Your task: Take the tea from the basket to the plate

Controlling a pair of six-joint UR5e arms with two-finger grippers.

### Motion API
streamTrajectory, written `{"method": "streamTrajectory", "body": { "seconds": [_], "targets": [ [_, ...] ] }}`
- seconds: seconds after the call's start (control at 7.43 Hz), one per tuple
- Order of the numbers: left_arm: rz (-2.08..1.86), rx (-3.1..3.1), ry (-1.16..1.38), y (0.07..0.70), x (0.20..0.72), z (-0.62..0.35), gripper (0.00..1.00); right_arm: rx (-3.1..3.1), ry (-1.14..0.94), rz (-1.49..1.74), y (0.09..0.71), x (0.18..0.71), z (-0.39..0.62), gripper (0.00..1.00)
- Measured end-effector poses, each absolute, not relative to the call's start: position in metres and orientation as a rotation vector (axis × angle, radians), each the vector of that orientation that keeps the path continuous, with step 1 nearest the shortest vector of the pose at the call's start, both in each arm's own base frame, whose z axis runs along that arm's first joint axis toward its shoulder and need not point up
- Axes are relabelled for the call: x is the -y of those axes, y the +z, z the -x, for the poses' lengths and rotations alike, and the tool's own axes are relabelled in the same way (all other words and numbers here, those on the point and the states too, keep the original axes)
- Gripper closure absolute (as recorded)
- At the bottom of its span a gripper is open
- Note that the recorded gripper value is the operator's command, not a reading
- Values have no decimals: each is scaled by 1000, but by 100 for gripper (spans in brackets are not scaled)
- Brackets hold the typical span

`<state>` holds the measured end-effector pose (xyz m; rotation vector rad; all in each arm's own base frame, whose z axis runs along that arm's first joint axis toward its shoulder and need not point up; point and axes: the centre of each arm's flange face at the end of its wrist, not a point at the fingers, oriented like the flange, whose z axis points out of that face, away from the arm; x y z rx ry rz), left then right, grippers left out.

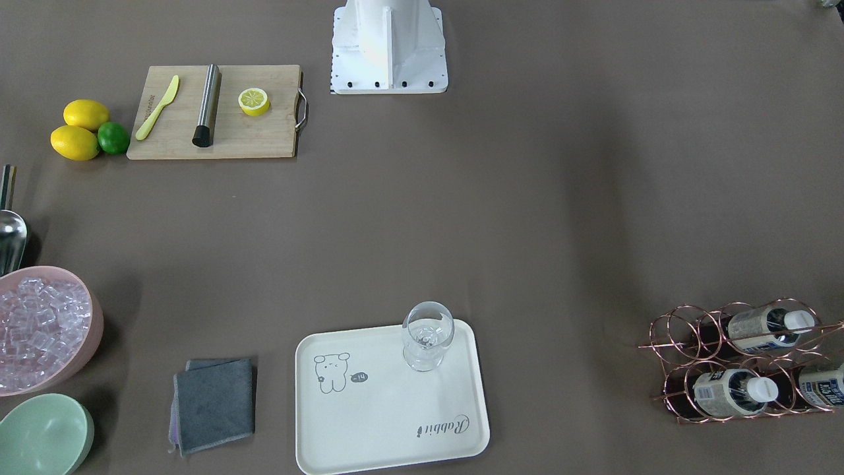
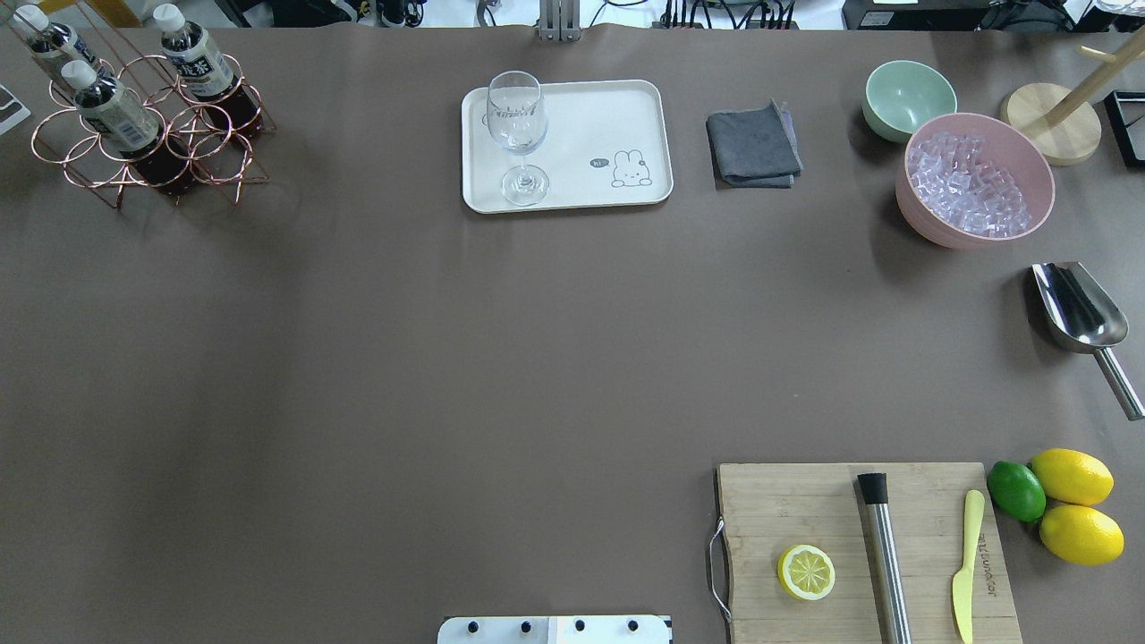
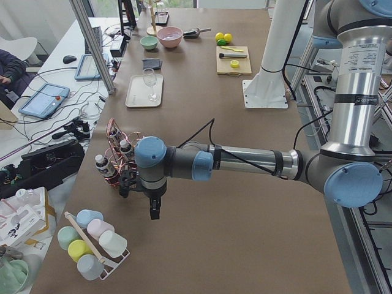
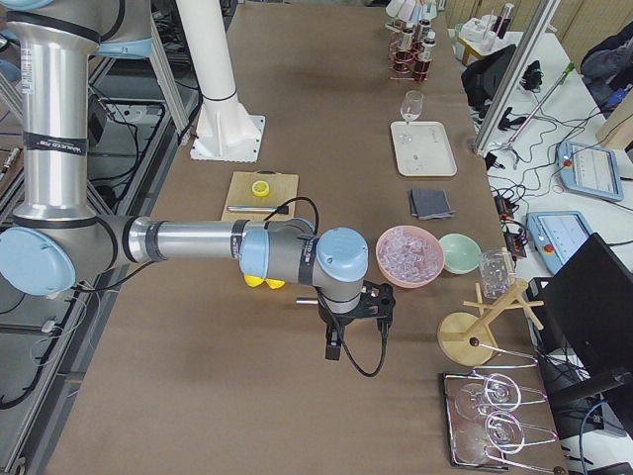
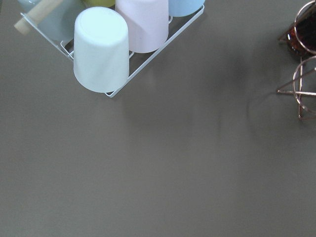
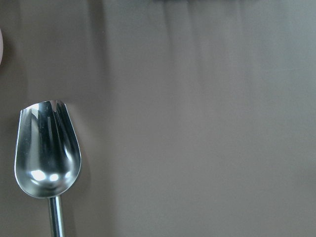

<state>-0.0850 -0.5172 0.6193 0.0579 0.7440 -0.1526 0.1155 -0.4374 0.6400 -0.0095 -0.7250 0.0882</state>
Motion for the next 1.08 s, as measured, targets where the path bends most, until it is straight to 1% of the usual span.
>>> {"method": "streamTrajectory", "body": {
  "seconds": [1.08],
  "targets": [
    [190, -875, -788, 508, 597, 49, 2, 725, 89, 12, 641, 437, -116, 0]
  ]
}}
